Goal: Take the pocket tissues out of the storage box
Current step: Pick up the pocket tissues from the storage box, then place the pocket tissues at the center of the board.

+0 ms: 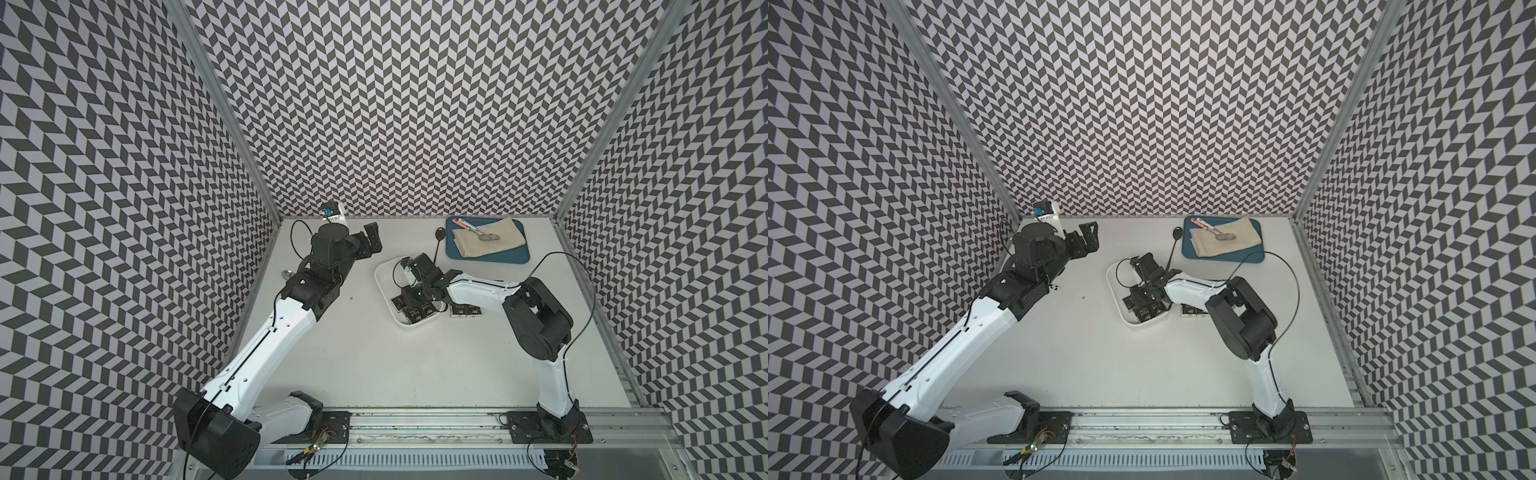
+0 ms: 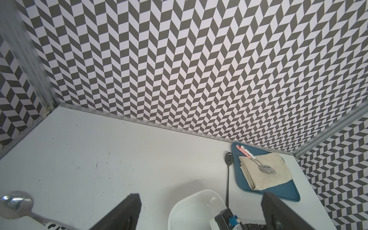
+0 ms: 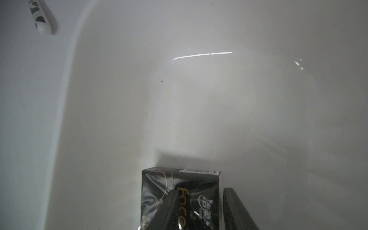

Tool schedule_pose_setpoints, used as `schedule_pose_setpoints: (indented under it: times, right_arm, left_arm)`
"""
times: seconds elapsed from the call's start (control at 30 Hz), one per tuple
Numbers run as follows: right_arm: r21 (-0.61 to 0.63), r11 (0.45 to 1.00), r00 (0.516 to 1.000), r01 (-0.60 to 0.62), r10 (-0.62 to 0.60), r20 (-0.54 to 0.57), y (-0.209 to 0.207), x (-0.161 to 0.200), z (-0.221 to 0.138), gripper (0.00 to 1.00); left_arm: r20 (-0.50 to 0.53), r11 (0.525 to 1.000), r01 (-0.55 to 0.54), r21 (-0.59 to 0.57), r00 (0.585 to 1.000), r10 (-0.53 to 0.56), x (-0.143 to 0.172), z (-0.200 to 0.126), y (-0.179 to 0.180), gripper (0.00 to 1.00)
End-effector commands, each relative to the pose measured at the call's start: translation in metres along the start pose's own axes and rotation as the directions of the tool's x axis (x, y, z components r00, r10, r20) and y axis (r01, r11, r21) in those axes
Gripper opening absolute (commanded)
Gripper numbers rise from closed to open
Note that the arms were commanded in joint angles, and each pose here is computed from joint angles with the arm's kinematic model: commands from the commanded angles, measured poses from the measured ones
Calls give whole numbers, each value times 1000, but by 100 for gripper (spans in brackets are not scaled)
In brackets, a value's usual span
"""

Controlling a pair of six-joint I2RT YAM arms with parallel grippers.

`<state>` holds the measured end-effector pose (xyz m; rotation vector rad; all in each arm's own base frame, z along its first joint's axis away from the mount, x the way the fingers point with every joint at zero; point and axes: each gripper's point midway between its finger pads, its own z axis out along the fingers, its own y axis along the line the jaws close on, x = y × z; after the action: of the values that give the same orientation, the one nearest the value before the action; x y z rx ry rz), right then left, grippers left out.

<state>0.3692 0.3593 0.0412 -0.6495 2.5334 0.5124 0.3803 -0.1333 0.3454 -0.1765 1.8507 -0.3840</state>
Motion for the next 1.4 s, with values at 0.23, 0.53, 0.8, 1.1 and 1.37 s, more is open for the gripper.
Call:
schedule_pose_setpoints:
  times: [0.23,0.53,0.8,1.1,1.37]
  right_arm:
    - [5,1000,999,12,-12,-31,0,6,10,0]
    - [-57,998,996,17,-12,93,19,-32,-30,0]
    - [-55,998,979,14,-2,202,22,-61,-74,0]
    - [-14,1000,969,-6,9,247,8,-51,-131,0]
    - [26,998,971,-51,43,235,-11,7,-183,0]
  left_arm:
    - [51,1000,3,7,999,-4,-20,-12,-3,99]
    - [60,1000,3,10,998,-3,-26,-14,-5,99]
    - [71,1000,3,3,997,-3,-30,-17,-3,99]
    - [78,1000,1,0,997,-1,-33,-19,-1,99]
    - [79,1000,3,10,997,-4,-36,-18,-4,99]
